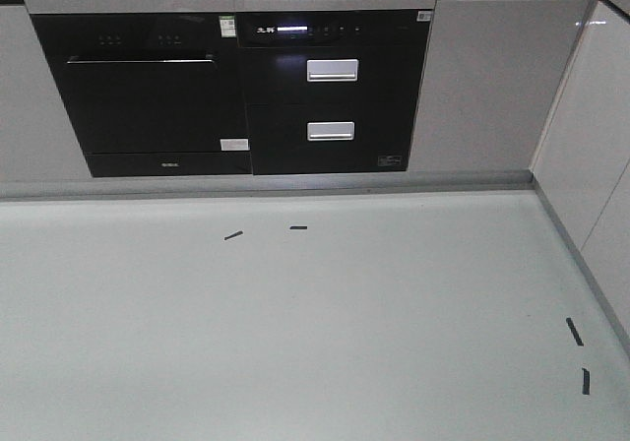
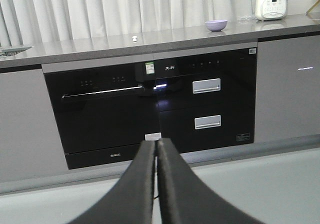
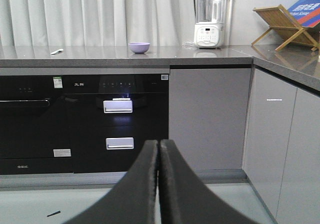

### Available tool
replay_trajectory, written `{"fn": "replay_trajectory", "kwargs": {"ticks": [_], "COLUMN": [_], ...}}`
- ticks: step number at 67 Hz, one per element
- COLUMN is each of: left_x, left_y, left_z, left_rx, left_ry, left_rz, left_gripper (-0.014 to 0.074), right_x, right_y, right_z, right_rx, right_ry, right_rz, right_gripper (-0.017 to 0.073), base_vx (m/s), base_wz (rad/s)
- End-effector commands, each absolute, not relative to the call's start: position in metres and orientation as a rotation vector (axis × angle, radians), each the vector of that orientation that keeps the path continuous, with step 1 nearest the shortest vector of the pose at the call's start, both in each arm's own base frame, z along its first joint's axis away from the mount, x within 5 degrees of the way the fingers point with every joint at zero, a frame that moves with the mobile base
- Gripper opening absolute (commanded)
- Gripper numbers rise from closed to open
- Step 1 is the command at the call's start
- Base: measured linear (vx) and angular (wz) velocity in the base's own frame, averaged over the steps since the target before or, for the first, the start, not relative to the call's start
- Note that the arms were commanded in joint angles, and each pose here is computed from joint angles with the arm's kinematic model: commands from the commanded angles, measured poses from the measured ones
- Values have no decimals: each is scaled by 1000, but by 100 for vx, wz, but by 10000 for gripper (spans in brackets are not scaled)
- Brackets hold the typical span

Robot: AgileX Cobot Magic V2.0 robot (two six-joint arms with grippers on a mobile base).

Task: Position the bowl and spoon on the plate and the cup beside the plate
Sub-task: 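Drive the base toward the grey countertop with both grippers raised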

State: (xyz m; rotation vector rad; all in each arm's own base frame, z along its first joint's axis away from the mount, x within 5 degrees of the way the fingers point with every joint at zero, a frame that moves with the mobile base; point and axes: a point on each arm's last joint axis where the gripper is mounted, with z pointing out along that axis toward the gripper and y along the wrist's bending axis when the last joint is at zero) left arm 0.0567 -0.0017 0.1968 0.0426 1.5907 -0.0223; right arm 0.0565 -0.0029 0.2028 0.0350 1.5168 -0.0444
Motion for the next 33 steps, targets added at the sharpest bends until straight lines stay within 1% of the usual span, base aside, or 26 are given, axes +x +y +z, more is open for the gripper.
{"fn": "replay_trajectory", "kwargs": {"ticks": [1, 33], "left_x": [56, 56], "left_y": [-3, -3], "left_z": [206, 206], "left_rx": [44, 44], "left_ry": [1504, 1504], "left_rz": [-45, -45], "left_gripper": [-6, -6], "right_x": [55, 55], "right_y": [-3, -3], "right_z": [209, 209], "right_rx": [33, 33], "right_ry": [1436, 1436], "right_rz": [-57, -57], "right_gripper": [-6, -6], "base_vx": [3, 2], "base_wz": [8, 5]}}
